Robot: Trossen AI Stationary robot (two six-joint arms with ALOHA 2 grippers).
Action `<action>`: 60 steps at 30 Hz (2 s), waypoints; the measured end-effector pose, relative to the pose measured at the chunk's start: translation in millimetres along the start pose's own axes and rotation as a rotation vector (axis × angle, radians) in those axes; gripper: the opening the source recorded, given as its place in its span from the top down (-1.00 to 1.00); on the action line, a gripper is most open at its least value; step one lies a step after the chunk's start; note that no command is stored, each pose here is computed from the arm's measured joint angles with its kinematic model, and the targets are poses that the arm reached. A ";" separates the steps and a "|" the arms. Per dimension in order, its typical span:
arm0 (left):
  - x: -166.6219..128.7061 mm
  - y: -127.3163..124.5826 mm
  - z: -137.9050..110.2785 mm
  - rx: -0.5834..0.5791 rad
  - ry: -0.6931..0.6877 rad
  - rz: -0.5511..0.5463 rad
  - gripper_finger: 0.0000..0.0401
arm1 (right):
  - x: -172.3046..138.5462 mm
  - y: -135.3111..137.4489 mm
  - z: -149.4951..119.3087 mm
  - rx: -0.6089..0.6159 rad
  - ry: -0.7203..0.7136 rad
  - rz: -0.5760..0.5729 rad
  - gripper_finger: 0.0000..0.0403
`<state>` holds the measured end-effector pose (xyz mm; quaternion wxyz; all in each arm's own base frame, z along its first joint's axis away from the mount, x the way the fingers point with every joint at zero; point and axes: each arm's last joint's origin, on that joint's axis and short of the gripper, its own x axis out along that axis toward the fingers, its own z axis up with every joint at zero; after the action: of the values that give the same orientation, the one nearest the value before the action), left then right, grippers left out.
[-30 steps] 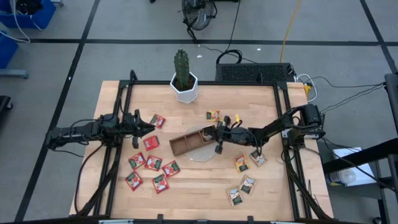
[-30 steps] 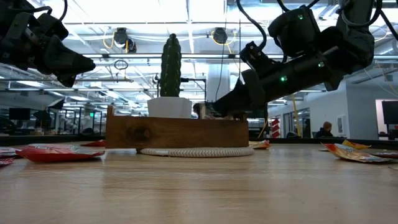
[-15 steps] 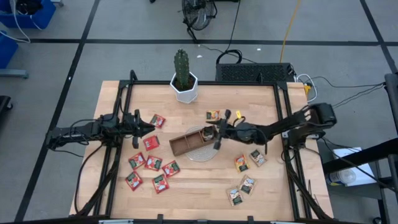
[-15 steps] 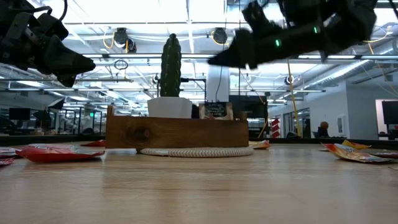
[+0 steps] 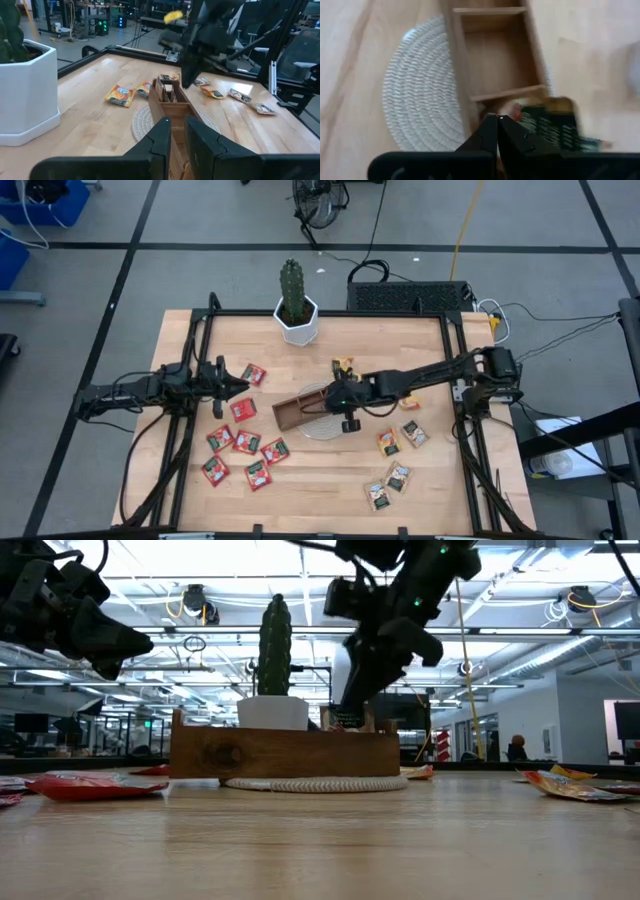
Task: Pick & Place Tea
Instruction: Put the brown tea bag into the right section of the wooden organizer
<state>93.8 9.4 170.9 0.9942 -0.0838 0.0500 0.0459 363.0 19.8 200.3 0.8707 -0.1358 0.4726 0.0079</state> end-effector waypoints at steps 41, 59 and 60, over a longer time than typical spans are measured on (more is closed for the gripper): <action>0.0 0.0 0.0 0.000 0.000 0.000 0.71 | 41.0 -12.0 -19.3 0.079 0.145 -0.021 1.00; 0.0 0.0 -0.1 0.000 0.001 0.000 0.71 | 34.2 2.8 -6.5 -0.009 0.091 -0.326 1.00; 0.0 0.0 -0.2 0.000 0.001 0.000 0.71 | 32.9 4.1 -4.5 -0.009 0.074 -0.326 1.00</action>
<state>93.8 9.4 170.7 0.9941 -0.0839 0.0504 0.0459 376.9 18.9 170.0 0.8417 -0.2149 0.4762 -0.1363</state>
